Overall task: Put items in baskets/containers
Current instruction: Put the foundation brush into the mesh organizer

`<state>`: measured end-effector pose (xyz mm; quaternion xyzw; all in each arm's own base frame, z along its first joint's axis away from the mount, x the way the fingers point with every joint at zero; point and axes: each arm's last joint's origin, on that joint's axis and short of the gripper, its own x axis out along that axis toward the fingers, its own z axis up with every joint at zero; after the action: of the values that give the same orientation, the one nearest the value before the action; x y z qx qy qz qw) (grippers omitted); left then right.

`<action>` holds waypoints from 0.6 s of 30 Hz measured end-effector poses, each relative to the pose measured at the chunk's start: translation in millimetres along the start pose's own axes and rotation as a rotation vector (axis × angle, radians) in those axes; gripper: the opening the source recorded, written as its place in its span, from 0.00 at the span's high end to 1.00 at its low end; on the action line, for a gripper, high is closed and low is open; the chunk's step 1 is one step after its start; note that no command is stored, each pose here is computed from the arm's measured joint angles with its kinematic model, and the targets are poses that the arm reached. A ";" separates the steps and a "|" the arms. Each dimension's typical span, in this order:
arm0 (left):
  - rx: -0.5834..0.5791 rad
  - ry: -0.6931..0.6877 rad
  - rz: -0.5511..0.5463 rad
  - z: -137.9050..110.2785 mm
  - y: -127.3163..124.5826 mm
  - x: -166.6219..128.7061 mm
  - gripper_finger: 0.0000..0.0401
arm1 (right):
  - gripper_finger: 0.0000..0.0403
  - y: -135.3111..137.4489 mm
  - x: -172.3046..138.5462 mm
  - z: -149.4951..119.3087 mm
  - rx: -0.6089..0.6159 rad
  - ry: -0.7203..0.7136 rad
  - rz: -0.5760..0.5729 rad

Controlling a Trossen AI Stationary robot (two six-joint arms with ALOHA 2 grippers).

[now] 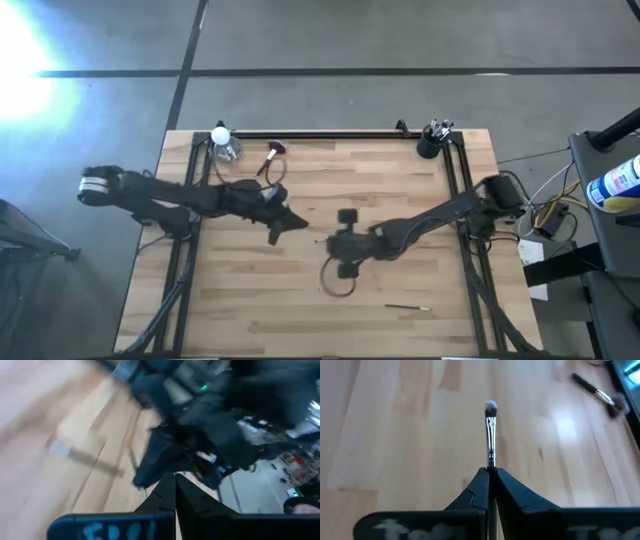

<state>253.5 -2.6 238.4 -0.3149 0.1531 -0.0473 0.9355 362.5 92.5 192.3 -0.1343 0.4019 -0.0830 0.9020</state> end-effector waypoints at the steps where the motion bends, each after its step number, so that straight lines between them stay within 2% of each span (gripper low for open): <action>1: 0.043 -0.041 -0.030 -0.3 -0.4 -1.7 1.00 | 0.97 -5.4 -5.7 -7.0 0.040 -0.026 -0.002; 6: 0.144 -0.221 -0.177 -9.2 8.8 -8.8 1.00 | 0.97 -40.4 -37.4 -37.8 0.232 -0.198 -0.047; 11: 0.213 -0.259 -0.146 -22.7 29.4 -13.9 1.00 | 0.97 -88.1 -57.2 -65.9 0.368 -0.367 -0.150; 18: 0.235 -0.343 -0.099 -22.7 48.3 -25.8 1.00 | 0.97 -163.5 -60.5 -105.1 0.466 -0.473 -0.419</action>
<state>221.5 27.6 198.7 -0.2144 -0.0306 -0.0564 0.9746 237.0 -65.6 218.0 -0.0205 0.1172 -0.3210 0.9396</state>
